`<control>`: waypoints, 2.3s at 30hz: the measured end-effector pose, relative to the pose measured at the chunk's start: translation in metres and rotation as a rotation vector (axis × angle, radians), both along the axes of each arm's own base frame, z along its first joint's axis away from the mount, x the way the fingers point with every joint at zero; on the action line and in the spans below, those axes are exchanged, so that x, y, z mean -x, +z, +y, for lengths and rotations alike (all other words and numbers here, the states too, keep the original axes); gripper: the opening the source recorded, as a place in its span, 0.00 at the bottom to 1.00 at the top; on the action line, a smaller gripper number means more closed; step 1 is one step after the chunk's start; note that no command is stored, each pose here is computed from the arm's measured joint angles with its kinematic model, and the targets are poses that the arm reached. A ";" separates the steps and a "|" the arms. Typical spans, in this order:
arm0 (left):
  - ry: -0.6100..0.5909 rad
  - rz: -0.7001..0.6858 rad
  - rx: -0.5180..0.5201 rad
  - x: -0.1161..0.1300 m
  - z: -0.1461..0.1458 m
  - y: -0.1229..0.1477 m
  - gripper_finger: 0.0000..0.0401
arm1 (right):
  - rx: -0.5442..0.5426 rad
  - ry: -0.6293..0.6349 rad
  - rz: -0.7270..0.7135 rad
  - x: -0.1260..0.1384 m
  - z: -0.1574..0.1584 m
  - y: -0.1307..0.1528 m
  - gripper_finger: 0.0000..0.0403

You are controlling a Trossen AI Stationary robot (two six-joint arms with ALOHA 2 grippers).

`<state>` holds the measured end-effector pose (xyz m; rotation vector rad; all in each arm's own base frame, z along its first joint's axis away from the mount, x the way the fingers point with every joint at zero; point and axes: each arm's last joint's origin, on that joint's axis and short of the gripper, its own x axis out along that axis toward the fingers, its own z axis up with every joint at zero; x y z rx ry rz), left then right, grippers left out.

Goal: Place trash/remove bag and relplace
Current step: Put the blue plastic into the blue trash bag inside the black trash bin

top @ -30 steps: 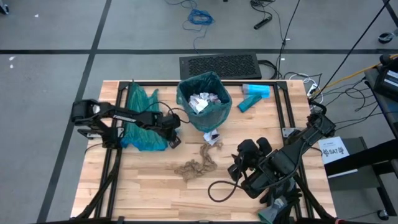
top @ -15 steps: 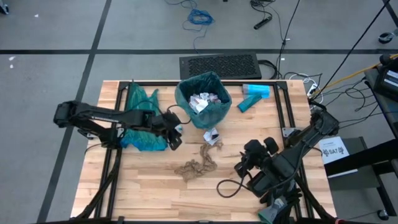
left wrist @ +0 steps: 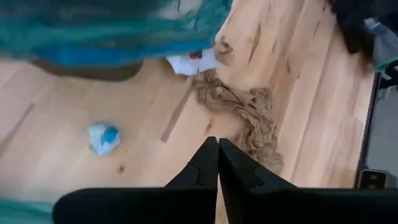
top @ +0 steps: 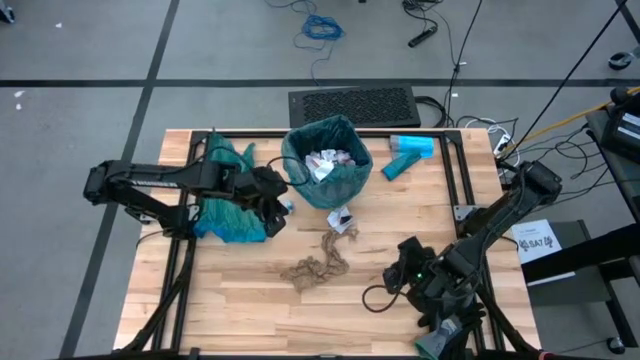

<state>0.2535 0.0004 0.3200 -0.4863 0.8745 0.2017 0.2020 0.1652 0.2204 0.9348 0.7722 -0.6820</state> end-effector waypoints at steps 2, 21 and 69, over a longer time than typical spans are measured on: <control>-0.016 0.006 -0.019 -0.002 0.001 -0.002 0.06 | -0.044 -0.007 -0.049 -0.003 0.000 -0.010 0.32; 0.004 0.307 -0.277 -0.015 0.011 -0.056 0.44 | -0.067 0.024 -0.111 -0.008 -0.001 -0.020 0.32; 0.032 0.025 -0.006 -0.005 0.018 -0.127 0.10 | -0.097 -0.015 -0.161 -0.022 -0.010 -0.017 0.32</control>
